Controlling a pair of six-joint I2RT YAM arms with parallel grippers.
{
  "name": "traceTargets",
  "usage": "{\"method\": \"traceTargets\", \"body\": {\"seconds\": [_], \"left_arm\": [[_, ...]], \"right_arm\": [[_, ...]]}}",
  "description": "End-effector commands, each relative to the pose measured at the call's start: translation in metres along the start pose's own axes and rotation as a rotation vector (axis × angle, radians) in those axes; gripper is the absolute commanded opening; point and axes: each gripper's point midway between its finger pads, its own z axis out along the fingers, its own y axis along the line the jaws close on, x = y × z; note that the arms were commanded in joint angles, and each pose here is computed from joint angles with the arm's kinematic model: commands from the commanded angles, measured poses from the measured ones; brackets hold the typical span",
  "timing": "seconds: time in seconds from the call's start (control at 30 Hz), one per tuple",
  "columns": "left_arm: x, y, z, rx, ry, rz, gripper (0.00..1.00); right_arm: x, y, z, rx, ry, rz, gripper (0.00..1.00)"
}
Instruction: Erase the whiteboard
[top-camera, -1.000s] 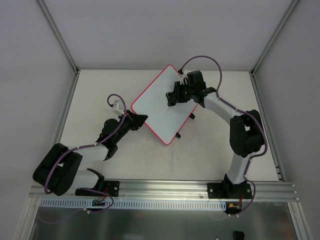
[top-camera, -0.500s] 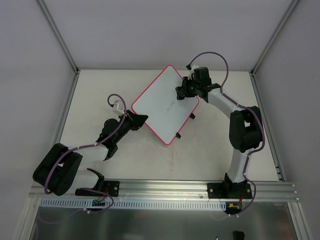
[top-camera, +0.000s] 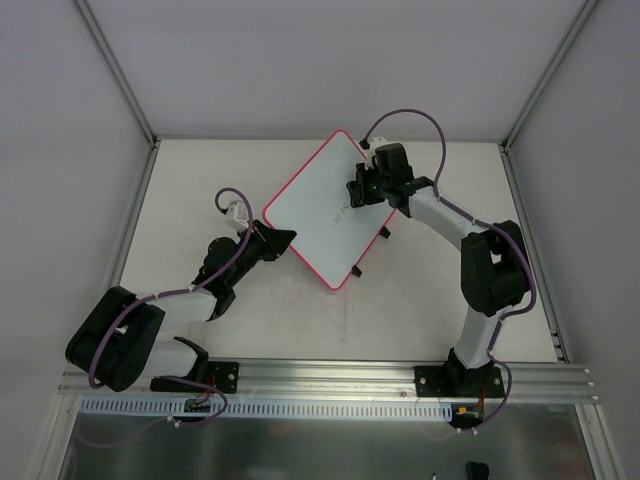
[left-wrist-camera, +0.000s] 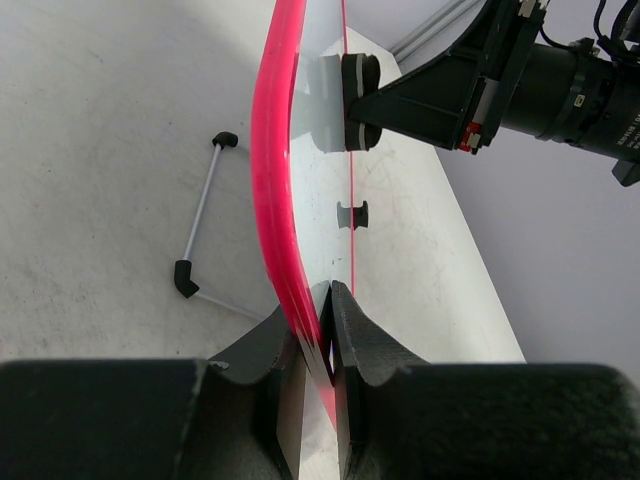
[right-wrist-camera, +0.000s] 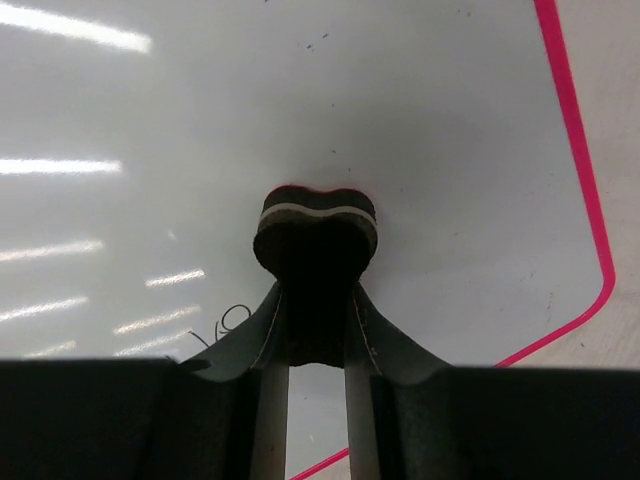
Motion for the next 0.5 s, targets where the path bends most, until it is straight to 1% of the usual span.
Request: {"method": "traceTargets", "body": {"seconds": [0.0,0.1,0.33,0.47], "left_arm": [[0.001,-0.003,0.003,0.026,0.011,0.075,0.0],[0.002,-0.003,0.003,0.027,0.012,0.074,0.0],[0.002,-0.004,0.004,0.031,0.014,0.074,0.0],[0.002,-0.004,0.004,0.032,0.015,0.074,0.0]], "right_arm": [[0.035,0.039,-0.012,-0.133,0.151,0.039,0.0],[0.047,0.055,-0.016,-0.19,0.19,0.101,0.0],[0.08,0.11,-0.031,-0.262,0.241,0.026,0.0],[0.098,0.141,-0.043,-0.303,0.251,0.036,0.0]]}}
